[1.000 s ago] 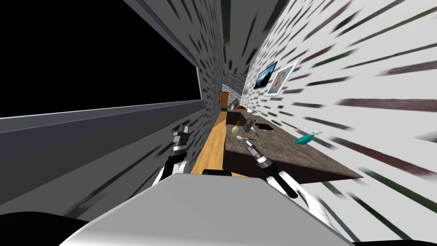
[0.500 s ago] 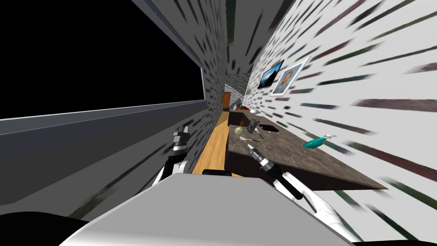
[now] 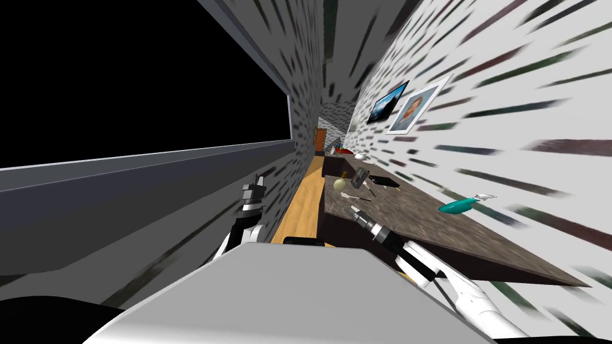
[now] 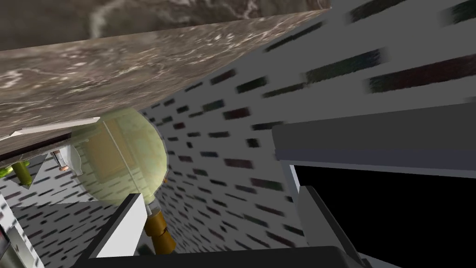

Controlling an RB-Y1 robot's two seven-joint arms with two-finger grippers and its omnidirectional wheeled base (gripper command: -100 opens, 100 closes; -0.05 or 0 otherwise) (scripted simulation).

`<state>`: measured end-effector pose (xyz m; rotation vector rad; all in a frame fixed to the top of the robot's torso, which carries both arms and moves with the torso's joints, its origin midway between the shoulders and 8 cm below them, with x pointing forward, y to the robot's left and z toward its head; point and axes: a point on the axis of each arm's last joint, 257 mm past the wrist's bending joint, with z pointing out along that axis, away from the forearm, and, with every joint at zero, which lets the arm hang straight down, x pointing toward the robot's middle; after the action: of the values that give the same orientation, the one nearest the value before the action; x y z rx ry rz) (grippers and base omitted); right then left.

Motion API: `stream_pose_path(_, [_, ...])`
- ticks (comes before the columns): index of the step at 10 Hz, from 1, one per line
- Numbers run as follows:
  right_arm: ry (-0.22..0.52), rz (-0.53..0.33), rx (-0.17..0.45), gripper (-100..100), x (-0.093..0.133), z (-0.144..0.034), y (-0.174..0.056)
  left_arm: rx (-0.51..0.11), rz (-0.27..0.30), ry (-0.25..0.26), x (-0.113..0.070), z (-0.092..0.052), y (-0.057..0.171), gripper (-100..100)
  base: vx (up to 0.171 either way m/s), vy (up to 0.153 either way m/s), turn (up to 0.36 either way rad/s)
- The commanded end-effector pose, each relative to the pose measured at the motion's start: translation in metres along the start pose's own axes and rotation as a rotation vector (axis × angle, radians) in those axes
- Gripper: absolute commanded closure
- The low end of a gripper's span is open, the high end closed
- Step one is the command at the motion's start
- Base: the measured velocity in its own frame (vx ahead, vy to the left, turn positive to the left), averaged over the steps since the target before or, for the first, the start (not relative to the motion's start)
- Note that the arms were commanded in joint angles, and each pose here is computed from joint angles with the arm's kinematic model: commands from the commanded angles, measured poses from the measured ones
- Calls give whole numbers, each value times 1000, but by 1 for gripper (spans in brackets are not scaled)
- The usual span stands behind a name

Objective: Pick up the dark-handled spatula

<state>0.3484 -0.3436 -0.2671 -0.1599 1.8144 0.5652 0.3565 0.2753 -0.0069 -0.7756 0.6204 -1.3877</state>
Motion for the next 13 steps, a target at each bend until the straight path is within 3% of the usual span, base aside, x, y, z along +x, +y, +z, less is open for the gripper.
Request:
stream_pose_path(1, [72,-51,17,-100,16,-12,-17,0,0,0,0,0,0,0,5,42,121])
stream_pose_path(2, [85,-67,15,-100,14,-13,-19,0,0,0,0,0,0,0,9,43,103])
stream_pose_path(5, [222,-165,41,-100,39,-39,-54,0,0,0,0,0,0,0,15,62,140])
stream_pose_path(8, [314,-248,47,-100,42,-58,-77,0,0,0,0,0,0,0,3,44,86])
stream_pose_path(9, [377,-290,55,-100,50,-72,-93,0,0,0,0,0,0,0,21,54,161])
stream_pose_path(12, [463,-362,60,-100,49,-92,-115,0,0,0,0,0,0,0,58,45,156])
stream_pose_path(13, [532,-407,64,-100,53,-110,-131,0,0,0,0,0,0,0,57,20,208])
